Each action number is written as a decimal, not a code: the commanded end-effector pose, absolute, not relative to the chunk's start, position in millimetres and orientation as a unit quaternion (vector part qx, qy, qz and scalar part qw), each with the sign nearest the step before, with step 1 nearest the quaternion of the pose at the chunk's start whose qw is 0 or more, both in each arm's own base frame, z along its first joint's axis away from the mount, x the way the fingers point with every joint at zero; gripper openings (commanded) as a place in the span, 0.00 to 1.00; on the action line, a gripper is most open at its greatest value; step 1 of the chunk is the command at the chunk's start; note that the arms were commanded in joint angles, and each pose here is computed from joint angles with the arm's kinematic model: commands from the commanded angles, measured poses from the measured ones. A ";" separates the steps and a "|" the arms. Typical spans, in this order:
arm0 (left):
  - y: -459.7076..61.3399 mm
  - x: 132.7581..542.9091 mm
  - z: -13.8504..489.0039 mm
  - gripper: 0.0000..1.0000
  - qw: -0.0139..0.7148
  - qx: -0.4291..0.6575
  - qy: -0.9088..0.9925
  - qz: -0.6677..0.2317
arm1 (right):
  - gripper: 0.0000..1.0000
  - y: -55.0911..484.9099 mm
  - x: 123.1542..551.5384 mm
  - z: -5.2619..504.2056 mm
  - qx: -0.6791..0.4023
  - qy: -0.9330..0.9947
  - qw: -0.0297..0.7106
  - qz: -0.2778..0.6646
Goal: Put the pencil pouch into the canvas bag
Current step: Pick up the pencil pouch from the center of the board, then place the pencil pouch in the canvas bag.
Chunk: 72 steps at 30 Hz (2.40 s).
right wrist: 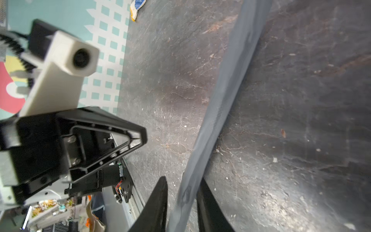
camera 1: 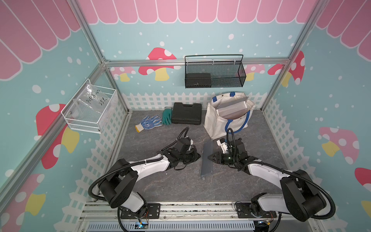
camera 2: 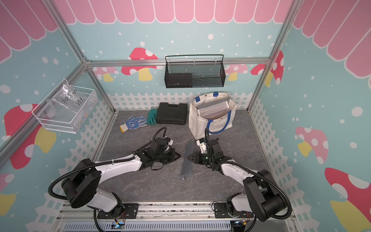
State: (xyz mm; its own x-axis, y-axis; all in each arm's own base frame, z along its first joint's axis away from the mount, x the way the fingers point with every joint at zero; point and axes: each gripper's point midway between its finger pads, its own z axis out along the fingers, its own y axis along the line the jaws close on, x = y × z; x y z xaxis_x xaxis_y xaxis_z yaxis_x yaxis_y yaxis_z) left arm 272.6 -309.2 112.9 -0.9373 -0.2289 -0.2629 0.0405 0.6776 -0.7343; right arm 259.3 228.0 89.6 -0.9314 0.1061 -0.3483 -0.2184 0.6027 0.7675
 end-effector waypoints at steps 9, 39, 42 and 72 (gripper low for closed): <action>-288.8 273.3 116.7 0.00 0.190 -0.066 0.907 -0.371 | 0.00 235.5 277.7 74.0 -0.033 0.890 0.163 0.424; -211.1 278.8 128.4 0.74 0.249 -0.065 0.930 -0.262 | 0.00 243.9 367.5 414.7 -0.056 0.753 0.453 0.474; -211.6 280.2 132.0 0.74 0.252 -0.061 0.930 -0.261 | 0.00 214.4 400.1 430.7 -0.002 0.748 0.477 0.462; -199.7 280.9 144.9 0.74 0.274 -0.069 0.927 -0.245 | 0.00 82.0 494.1 290.1 0.339 0.713 0.444 0.423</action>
State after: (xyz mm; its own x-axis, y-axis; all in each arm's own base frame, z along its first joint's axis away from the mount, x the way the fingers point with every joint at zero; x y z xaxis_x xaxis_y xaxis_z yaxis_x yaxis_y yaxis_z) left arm 277.8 -204.8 135.5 -0.8573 -0.2457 -0.4524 0.0130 0.8681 -0.4963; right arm 492.8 79.5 276.6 -0.4132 0.8245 -0.3865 0.1373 0.4760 0.8687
